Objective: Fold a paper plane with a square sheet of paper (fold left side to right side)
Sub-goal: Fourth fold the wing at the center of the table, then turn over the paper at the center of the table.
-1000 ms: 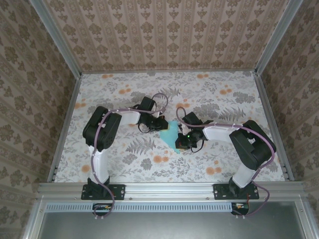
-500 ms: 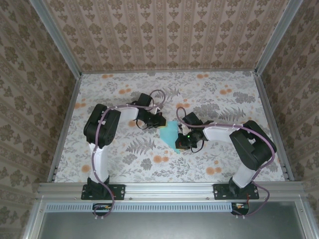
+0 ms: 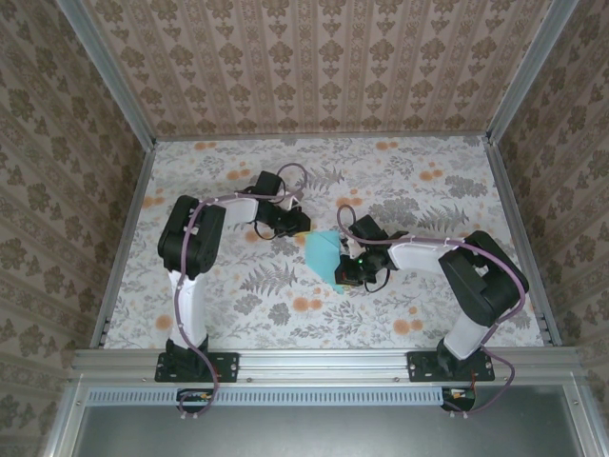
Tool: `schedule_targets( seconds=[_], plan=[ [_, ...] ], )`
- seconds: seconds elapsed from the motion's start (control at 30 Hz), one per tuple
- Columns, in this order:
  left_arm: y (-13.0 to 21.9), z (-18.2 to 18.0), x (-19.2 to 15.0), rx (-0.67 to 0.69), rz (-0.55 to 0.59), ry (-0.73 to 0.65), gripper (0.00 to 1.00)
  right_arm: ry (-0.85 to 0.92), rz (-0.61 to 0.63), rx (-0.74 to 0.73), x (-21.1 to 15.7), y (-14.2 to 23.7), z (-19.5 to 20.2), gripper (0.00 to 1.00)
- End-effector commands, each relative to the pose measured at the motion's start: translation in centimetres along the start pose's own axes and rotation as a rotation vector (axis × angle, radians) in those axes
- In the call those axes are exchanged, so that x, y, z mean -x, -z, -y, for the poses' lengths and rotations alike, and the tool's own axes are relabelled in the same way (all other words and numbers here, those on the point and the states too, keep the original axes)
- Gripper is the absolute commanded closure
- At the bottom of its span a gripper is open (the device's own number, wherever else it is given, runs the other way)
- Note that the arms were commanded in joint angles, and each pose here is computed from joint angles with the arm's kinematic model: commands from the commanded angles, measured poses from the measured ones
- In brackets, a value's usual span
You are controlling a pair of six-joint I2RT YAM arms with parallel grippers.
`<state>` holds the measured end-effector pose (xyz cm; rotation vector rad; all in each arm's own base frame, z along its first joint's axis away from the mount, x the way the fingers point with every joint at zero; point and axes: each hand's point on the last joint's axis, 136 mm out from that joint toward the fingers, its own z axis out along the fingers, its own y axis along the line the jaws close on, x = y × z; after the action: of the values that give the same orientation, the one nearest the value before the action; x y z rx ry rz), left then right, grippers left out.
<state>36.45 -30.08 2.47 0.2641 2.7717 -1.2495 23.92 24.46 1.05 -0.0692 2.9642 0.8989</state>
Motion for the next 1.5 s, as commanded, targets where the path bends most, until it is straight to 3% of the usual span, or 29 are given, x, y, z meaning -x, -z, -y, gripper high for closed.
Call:
schedule_targets(
  seconds=[0.0, 0.1, 0.23, 0.4, 0.53, 0.73, 0.97, 1.3, 1.47],
  plan=[
    [2.3, -3.3, 2.7, 0.135, 0.107, -0.02, 0.82, -0.093, -0.093, -0.132, -3.7, -1.0, 4.0, 0.99],
    [3.9, -2.1, 3.0, 0.133, 0.144, -0.037, 0.76, -0.07, -0.015, -0.074, -1.9, -0.3, 2.3, 0.94],
    [6.2, -0.8, 2.7, 0.139, 0.196, -0.053, 0.68, -0.009, 0.126, -0.01, 0.9, 1.7, -0.2, 0.8],
    [7.7, 0.1, 0.7, 0.125, 0.237, -0.021, 0.6, 0.068, 0.268, -0.043, 3.0, 4.8, -1.1, 0.61],
    [6.8, 1.0, -1.7, 0.068, 0.212, 0.027, 0.54, 0.114, 0.305, -0.1, 3.7, 6.0, -0.4, 0.47],
    [3.8, 2.9, -4.7, -0.011, 0.158, 0.054, 0.52, 0.165, 0.338, -0.12, 4.5, 6.5, -0.3, 0.44],
    [1.3, 3.7, -5.2, -0.03, 0.12, 0.067, 0.53, 0.183, 0.368, -0.119, 4.7, 7.4, -0.6, 0.41],
    [0.4, 3.7, -5.5, -0.009, 0.092, 0.07, 0.51, 0.233, 0.33, -0.079, 7.1, 5.1, -1.8, 0.44],
    [0.2, 3.8, -5.6, -0.005, 0.085, 0.07, 0.5, 0.237, 0.322, -0.069, 8.7, 4.1, -2.1, 0.53]
  ],
)
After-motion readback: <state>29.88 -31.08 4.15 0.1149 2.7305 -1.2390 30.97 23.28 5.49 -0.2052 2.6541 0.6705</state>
